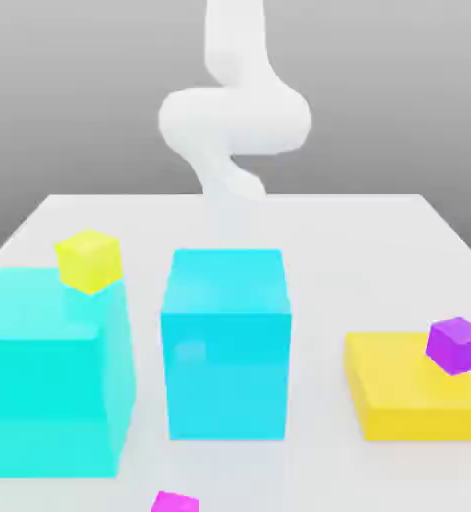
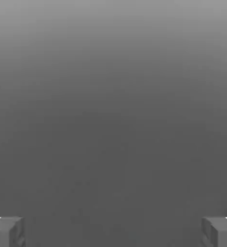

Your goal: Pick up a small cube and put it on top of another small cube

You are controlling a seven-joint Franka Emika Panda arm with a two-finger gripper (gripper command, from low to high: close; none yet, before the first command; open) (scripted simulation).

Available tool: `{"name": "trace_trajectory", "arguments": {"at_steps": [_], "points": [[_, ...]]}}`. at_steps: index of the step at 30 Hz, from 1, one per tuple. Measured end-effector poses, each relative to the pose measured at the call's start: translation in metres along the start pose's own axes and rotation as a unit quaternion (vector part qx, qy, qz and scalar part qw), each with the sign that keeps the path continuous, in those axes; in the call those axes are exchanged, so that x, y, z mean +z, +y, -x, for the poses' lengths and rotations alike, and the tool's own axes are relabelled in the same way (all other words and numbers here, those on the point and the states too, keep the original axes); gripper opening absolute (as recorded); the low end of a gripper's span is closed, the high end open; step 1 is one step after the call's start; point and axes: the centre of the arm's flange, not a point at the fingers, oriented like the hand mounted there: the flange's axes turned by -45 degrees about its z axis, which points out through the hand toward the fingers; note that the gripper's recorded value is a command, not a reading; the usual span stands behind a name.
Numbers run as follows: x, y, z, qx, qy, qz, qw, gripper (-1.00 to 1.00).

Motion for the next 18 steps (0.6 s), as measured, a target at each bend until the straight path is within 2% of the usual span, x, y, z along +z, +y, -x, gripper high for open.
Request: {"name": "trace_trajectory", "arguments": {"at_steps": [9,18], "points": [[0.162,0.018,0.013,0.033,-0.113,0.008,0.993,0.00],[0.310,0.041,0.075,0.066,-0.223,0.023,0.972,0.00]]}}
